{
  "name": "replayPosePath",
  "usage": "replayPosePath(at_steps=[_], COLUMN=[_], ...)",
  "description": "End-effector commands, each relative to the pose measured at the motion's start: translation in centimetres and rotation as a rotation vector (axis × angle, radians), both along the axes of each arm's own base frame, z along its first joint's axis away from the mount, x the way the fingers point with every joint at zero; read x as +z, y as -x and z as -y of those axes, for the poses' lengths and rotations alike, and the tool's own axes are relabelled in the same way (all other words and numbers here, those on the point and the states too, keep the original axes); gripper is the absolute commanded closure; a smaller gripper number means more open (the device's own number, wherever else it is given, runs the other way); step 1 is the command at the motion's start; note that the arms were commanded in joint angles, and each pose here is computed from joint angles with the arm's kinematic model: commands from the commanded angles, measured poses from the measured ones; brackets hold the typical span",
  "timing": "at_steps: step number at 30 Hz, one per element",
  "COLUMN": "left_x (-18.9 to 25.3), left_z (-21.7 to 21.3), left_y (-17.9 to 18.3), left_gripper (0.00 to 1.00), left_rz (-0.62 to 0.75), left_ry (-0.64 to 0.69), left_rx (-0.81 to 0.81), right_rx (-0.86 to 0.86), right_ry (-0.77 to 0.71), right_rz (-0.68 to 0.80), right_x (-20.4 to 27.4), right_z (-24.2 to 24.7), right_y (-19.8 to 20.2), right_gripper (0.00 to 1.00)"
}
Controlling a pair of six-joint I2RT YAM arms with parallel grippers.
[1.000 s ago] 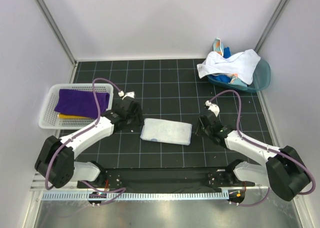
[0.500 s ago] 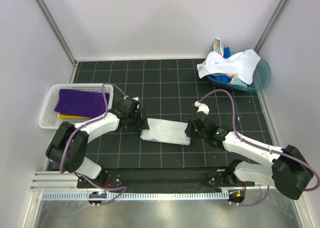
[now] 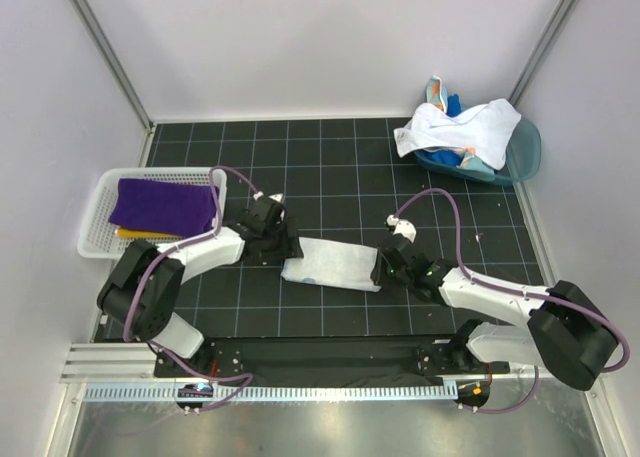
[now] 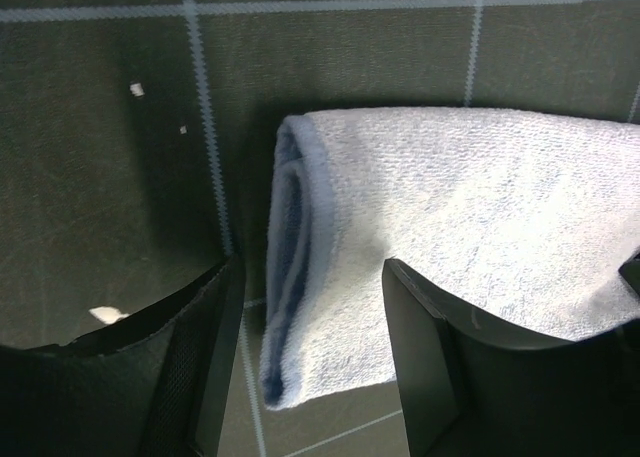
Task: Fold and stack the towels
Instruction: Neatly place the folded towel into the bin
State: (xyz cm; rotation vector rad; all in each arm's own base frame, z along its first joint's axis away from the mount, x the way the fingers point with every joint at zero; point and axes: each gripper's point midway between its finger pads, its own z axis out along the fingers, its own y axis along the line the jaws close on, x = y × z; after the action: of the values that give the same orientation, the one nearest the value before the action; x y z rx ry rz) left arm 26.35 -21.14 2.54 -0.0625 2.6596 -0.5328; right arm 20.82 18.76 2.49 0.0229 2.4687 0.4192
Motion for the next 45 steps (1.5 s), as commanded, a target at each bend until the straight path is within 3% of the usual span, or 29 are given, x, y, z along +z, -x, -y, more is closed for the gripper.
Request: replayPosePath(at_steps=[1,5,8,11,12,15,27,34,45], left_x=[-4.6,-6.0,-6.1,-5.5,-4.9,-3.2,7.7,13.3,19.4], left_z=[-1.2,-1.0,-0.9,-1.6,-1.7,-1.8,-8.0,-14.2,-23.2], left_y=[4.2,4.9,5.1,4.6,4.1,3.2,-2.1,-3.0,-6.2], left_gripper=[0.39,0.43,0.51,0.69,0.83,1.00,1.00,1.00,1.00], left_rz=[-0.151,-0.178,-0.184,-0.158,-0.132,-0.098,0.150,0.236,0.348], left_ry=[-0.115,-0.173,-0.178,-0.210,-0.219,-0.243,-0.642,-0.879,-0.922], left_rx=[-0.012,-0.022,-0.016,0.009,0.018,0.019,0.115,0.223,0.415], right_rx=[-0.016,-0.011,-0.005,0.000,0.003,0.008,0.063,0.085,0.097], right_ry=[-0.044,-0.039,-0.035,-0.039,-0.038,-0.039,0.018,0.070,0.124], right_rz=[0.056,0.055,0.052,0.054,0.055,0.061,0.184,0.177,0.153], right_x=[1.4,1.4,1.4,1.6,1.7,2.3,8.0,6.9,3.6], right_z=[-0.5,-0.4,-0.5,-0.7,-0.7,-0.9,-3.3,-3.6,-1.9], right_y=[-0.7,-0.6,-0.7,-0.7,-0.8,-1.0,-5.7,-7.5,-7.7], right_gripper=[0.73,0.73,0.73,0.73,0.73,0.73,0.66,0.66,0.67])
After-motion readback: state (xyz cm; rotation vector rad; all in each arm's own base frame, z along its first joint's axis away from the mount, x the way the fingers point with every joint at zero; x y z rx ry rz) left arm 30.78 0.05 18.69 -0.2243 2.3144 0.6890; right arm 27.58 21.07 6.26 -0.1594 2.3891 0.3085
